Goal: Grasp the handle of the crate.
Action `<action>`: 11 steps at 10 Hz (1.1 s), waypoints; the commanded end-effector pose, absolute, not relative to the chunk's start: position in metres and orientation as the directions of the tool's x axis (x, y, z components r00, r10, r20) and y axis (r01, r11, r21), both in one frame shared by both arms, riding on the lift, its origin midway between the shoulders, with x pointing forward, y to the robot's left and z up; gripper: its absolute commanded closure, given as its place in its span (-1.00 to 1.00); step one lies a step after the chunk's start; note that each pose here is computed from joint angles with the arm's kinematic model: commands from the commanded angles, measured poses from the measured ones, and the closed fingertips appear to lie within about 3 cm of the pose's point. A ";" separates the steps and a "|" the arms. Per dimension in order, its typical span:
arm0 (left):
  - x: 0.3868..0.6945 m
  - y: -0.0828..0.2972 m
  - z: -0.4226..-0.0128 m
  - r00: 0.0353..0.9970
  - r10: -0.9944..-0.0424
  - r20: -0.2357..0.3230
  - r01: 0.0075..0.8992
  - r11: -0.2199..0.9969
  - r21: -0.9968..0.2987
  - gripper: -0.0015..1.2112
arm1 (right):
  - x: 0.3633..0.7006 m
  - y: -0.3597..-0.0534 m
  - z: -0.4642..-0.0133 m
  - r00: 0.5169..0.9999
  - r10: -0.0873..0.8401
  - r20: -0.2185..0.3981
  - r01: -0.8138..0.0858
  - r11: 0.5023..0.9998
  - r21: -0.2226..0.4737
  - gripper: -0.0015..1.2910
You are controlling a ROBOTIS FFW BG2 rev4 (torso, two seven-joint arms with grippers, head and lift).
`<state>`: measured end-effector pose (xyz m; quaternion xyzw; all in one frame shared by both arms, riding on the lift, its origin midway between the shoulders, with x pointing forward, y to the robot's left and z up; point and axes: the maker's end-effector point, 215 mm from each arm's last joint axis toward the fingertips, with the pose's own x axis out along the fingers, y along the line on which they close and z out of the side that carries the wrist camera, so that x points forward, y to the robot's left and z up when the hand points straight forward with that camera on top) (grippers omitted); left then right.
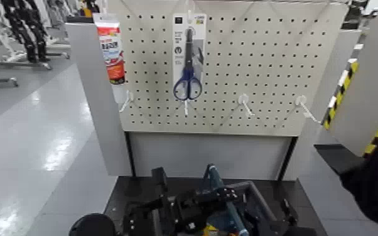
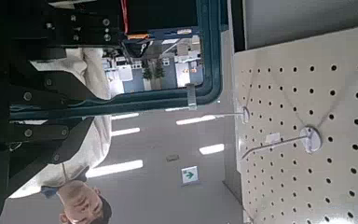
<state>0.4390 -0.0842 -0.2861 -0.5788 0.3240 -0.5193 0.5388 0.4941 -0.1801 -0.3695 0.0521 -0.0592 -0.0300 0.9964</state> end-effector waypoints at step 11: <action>0.416 -0.071 -0.274 0.225 -0.951 0.213 0.186 -0.173 -0.967 0.94 | 0.495 -0.179 -0.365 0.991 -0.053 0.125 0.044 0.996 0.074 -0.79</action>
